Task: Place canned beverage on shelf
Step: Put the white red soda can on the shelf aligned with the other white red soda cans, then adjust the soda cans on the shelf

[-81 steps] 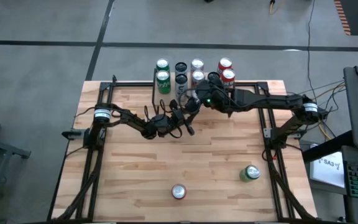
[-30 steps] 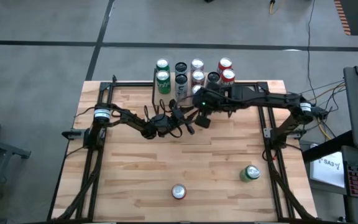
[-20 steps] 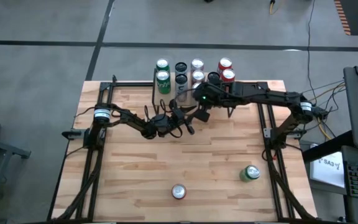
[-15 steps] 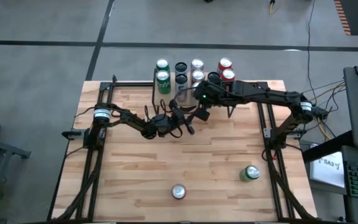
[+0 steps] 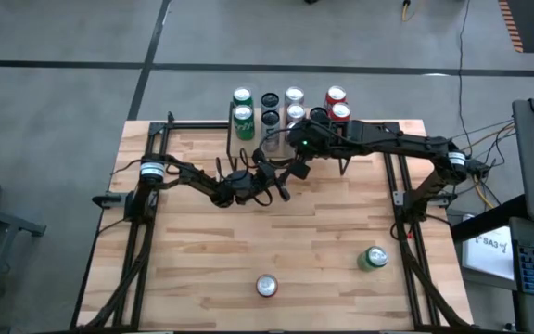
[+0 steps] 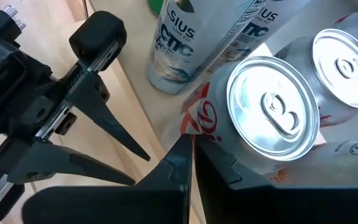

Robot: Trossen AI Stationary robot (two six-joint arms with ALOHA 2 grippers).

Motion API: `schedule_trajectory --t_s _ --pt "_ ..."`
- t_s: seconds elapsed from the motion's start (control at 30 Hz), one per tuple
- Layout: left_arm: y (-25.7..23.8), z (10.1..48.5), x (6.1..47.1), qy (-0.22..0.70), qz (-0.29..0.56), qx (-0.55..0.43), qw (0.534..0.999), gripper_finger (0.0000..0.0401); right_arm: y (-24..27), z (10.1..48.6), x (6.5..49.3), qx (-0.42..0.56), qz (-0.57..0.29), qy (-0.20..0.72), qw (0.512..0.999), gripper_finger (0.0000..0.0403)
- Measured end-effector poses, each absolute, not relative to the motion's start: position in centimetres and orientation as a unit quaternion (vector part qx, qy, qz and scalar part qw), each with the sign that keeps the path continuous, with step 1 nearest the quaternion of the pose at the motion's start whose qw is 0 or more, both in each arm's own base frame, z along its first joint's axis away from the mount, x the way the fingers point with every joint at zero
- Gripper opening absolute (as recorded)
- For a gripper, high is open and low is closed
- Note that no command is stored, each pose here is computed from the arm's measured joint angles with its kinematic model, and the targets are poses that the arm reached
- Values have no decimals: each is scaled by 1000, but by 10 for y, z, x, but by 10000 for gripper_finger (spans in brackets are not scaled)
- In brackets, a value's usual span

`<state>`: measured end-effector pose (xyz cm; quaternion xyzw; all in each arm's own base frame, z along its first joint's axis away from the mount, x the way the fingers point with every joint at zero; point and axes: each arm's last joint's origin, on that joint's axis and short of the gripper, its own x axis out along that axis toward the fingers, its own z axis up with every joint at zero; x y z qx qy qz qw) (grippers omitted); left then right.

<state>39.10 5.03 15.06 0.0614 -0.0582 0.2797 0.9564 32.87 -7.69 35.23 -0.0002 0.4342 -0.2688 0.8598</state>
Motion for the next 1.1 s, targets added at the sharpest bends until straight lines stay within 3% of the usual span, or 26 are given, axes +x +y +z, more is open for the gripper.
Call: schedule_trajectory --t_s 0.23,0.67,0.77,0.87,1.1 --pt "42 150 392 -52 270 77 958 81 -71 368 317 0 -265 416 870 9" --pt "11 167 391 -72 239 92 964 81 -75 449 283 5 -282 311 908 9" --pt "1 174 389 -67 265 118 955 81 -81 460 280 -1 -290 304 907 9" --pt "-8 187 381 -58 301 158 939 81 -91 467 278 -4 -301 307 903 9" --pt "-16 224 342 -81 292 203 931 81 -119 459 279 4 -331 345 878 9"
